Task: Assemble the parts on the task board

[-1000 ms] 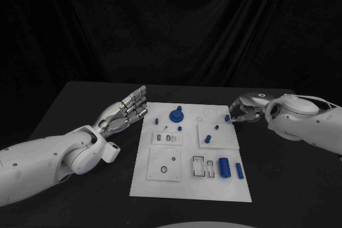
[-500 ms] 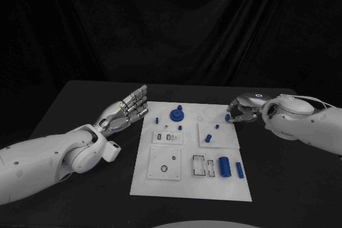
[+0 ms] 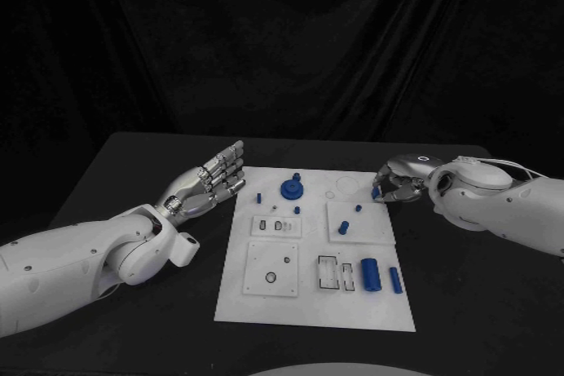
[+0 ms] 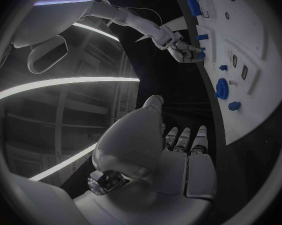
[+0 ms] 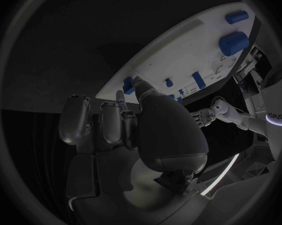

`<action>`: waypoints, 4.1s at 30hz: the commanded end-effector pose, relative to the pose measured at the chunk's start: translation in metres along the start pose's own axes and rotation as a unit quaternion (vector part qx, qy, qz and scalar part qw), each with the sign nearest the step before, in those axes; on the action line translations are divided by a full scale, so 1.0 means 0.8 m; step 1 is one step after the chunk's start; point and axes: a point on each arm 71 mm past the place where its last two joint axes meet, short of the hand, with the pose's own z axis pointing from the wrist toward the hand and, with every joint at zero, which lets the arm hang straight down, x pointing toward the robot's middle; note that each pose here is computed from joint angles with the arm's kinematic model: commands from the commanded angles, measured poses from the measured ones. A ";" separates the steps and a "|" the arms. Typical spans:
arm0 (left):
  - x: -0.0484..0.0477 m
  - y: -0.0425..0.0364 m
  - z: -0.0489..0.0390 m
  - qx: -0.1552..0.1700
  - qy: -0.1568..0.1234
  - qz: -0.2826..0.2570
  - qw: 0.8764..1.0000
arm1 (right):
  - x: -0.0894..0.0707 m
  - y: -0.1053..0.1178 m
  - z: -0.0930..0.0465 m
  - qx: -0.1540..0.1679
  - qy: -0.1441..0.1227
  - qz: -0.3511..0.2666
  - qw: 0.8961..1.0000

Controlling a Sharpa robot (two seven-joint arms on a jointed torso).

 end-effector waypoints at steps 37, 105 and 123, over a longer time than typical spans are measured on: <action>0.001 0.0014 -0.002 -0.004 0.007 -0.007 1.000 | -0.020 0.035 -0.013 -0.038 -0.089 0.019 0.995; 0.009 0.0085 0.007 -0.008 0.018 -0.014 1.000 | 0.026 0.236 0.032 -0.183 0.021 -0.024 0.983; 0.008 0.0095 0.006 -0.010 0.017 -0.013 1.000 | 0.024 0.234 0.031 -0.193 0.010 -0.020 0.981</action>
